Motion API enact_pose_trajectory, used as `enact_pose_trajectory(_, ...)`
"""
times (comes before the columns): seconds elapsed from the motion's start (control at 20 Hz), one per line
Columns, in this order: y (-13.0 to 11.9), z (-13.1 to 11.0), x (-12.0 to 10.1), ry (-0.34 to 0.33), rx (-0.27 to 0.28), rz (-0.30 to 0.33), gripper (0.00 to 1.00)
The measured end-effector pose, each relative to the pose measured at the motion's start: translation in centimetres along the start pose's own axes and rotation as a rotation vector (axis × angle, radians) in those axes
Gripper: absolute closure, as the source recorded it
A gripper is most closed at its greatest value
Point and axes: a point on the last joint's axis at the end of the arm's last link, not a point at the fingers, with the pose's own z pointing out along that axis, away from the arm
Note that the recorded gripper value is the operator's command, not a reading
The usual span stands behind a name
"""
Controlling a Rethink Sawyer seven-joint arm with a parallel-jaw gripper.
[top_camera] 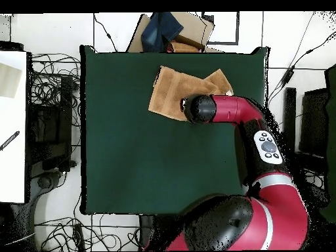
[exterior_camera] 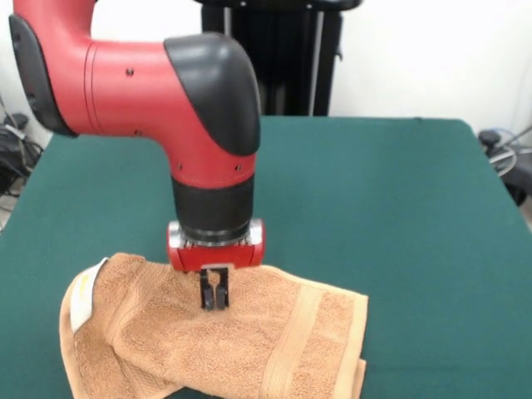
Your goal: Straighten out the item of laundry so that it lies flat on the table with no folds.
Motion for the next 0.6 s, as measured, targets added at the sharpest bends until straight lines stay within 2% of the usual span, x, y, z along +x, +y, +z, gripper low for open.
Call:
enact_pose_trajectory(0.2, 0.9, -3.2, 0.7, 0.004, 0.005, -0.026, 1.0)
enact_pose_trajectory(0.3, 1.7, -6.2, 1.5, 0.009, 0.008, -0.042, 1.0)
enact_pose_trajectory(0.6, 2.5, -9.5, 2.9, 0.017, 0.014, -0.057, 1.0)
